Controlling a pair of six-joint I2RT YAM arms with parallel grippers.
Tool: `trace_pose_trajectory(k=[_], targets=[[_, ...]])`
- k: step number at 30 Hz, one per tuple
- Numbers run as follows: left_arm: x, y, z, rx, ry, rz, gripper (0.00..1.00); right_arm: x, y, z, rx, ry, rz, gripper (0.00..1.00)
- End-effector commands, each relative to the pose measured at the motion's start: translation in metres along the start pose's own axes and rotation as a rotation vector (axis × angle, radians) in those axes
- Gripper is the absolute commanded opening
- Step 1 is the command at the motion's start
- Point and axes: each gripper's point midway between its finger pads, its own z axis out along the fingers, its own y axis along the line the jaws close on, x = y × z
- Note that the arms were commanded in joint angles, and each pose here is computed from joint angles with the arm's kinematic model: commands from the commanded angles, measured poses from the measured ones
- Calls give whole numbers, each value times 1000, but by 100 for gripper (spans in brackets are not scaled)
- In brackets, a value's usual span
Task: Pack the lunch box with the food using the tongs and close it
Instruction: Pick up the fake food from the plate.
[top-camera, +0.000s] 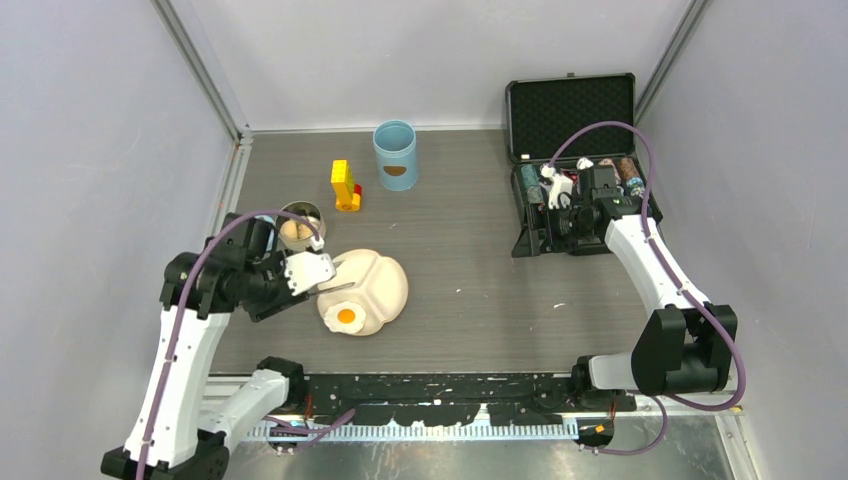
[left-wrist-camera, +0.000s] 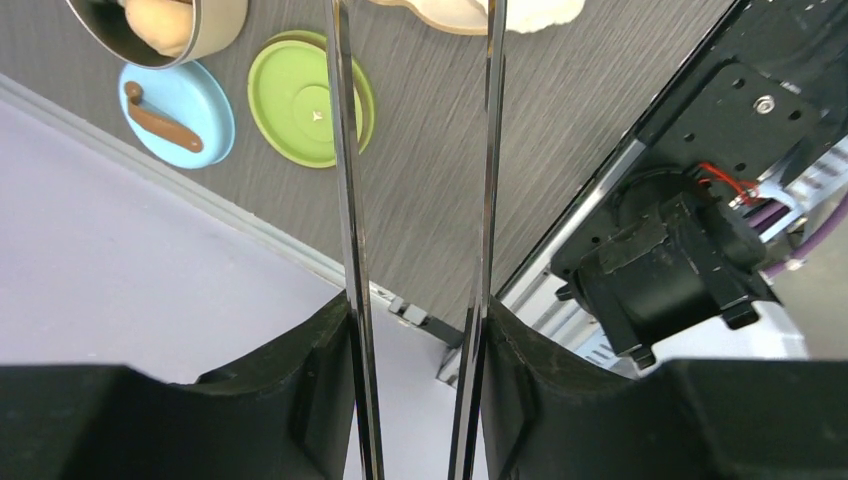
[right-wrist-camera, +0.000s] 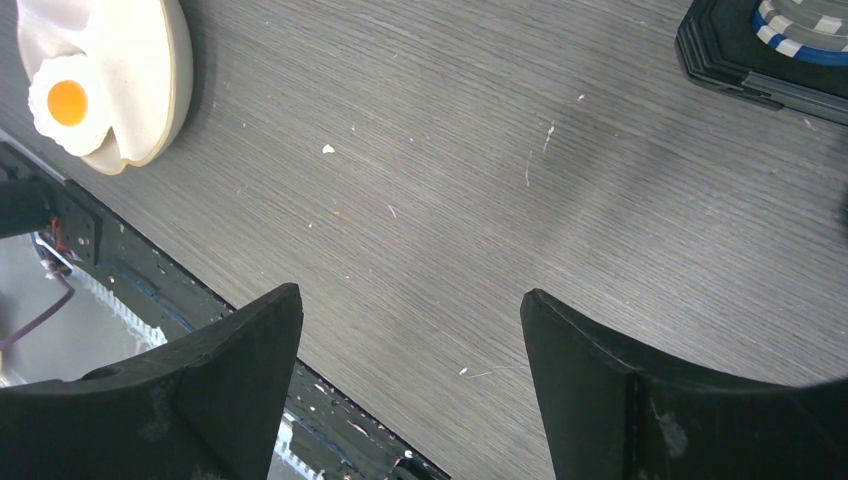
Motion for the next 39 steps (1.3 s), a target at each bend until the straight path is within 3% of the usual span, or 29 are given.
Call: trace_pose_trajectory(k=[1, 8, 19, 27, 39], targets=[[48, -35, -14, 102, 165, 114, 45, -10, 6, -7, 1, -44, -35, 85], [75, -41, -5, 90, 247, 238, 45, -10, 6, -8, 1, -48, -33, 85], [85, -49, 9, 154, 264, 407, 44, -10, 3, -6, 7, -39, -25, 85], [88, -51, 18, 212, 292, 430, 45, -10, 2, -5, 7, -35, -22, 85], [91, -33, 42, 152, 324, 525, 45, -10, 0, -3, 11, -29, -17, 85]])
